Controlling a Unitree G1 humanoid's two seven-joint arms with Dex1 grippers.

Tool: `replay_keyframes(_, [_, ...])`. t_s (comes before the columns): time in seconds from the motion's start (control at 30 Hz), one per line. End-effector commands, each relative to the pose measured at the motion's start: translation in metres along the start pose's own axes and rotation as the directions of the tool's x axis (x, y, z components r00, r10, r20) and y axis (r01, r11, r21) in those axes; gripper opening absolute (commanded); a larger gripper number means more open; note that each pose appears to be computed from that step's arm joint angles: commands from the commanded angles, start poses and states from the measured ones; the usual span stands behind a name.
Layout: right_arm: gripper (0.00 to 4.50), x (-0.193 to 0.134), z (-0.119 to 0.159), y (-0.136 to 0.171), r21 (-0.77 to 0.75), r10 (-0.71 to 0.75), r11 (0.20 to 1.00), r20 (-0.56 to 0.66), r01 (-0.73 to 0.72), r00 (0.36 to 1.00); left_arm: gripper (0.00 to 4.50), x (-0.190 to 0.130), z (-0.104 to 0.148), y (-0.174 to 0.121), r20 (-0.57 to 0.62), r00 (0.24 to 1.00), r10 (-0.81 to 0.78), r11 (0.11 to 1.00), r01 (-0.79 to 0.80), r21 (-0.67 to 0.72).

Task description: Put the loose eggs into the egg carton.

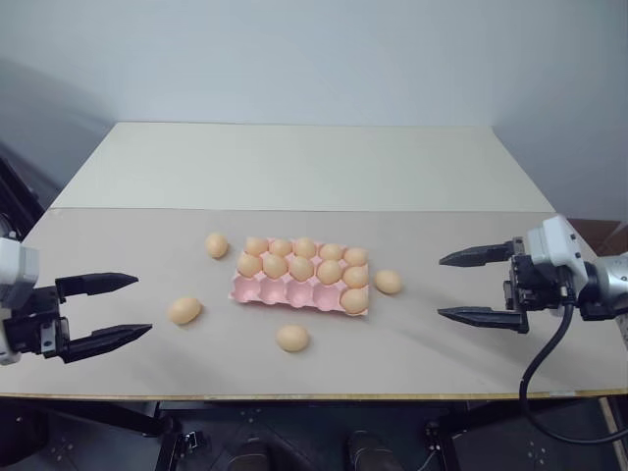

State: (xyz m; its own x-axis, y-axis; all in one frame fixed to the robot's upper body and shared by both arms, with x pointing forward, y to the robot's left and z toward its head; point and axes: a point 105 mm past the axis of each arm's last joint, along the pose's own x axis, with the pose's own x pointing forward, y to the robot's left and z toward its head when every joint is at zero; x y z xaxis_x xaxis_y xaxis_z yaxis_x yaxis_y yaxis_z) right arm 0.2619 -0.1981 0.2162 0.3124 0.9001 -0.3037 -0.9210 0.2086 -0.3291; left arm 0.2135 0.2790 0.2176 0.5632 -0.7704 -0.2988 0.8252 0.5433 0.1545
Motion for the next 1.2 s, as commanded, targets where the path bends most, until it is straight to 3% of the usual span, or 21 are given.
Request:
replay_keyframes(0.03, [4.48,-0.002,0.009,-0.001,-0.047,-0.006,0.999,0.018,0.007,1.0,4.5,0.0,0.015,0.002,0.045,0.999,0.023,0.999,-0.024,0.032])
replay_keyframes(0.6, [4.48,0.002,0.003,-0.006,-0.052,-0.019,0.999,-0.046,0.016,0.999,4.5,0.008,0.018,-0.006,0.046,0.999,-0.027,0.998,0.024,0.051])
replay_keyframes(0.83, [4.48,0.04,-0.032,-0.029,-0.064,-0.129,0.991,-0.217,0.117,0.968,4.5,0.022,0.023,-0.01,0.065,0.993,-0.102,0.993,0.097,0.073])
replay_keyframes(1.2, [4.48,0.067,-0.041,-0.05,-0.048,-0.162,0.987,-0.211,0.156,0.964,4.5,0.032,0.028,-0.012,0.076,0.986,-0.149,0.985,0.142,0.098])
